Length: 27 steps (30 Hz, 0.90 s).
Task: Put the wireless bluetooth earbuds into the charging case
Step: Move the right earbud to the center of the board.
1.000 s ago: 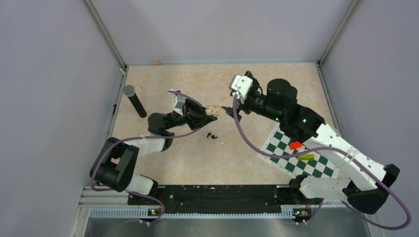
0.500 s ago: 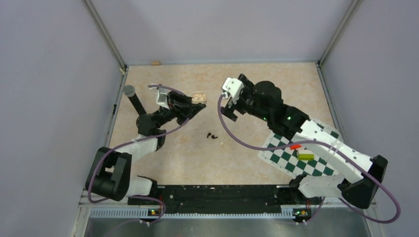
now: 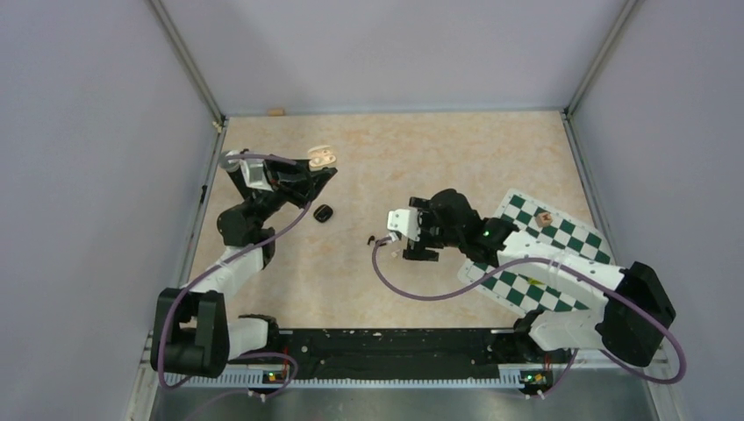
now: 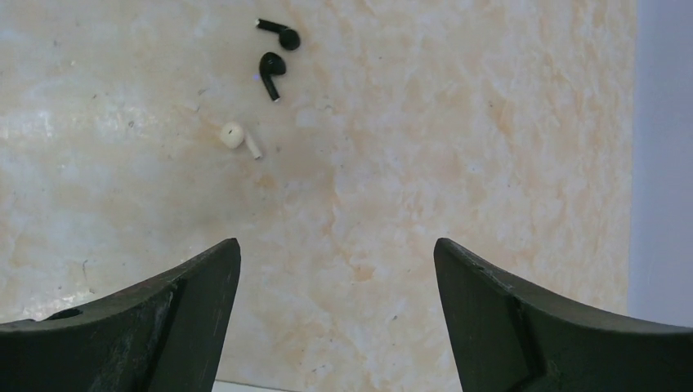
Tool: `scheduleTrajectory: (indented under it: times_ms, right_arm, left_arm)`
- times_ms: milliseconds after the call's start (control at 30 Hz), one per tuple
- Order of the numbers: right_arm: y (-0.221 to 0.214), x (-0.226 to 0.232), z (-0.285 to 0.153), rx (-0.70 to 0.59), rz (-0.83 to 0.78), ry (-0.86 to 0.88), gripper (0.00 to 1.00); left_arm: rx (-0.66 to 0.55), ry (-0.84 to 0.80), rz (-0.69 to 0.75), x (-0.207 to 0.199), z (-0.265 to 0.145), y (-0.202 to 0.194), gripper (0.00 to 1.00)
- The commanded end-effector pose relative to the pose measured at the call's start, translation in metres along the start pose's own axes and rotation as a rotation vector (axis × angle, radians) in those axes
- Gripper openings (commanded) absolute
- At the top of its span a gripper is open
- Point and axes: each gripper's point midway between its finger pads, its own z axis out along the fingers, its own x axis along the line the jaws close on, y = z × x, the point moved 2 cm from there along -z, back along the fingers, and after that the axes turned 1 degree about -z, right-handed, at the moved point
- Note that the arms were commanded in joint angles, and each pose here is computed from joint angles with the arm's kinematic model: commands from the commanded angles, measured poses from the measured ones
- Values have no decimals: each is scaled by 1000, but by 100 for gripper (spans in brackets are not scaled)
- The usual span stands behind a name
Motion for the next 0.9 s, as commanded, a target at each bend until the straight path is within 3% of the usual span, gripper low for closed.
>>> scheduleTrajectory:
  times_ms: [0, 167, 400, 767, 867]
  right_arm:
    - [12, 9, 15, -89, -222, 46, 86]
    - [10, 28, 44, -59, -284, 73, 86]
    - [6, 39, 81, -10, -314, -73, 94]
    - [-9, 26, 103, 98, -297, -207, 94]
    - [-10, 32, 107, 93, -278, -177, 94]
  left_arm:
    - [-14, -3, 68, -1, 0, 15, 0]
    - [4, 15, 56, 5, -2, 11, 0]
    - [13, 30, 38, 8, -2, 8, 0]
    - [14, 54, 16, 12, -4, 5, 0]
    - [13, 60, 12, 13, -4, 4, 0]
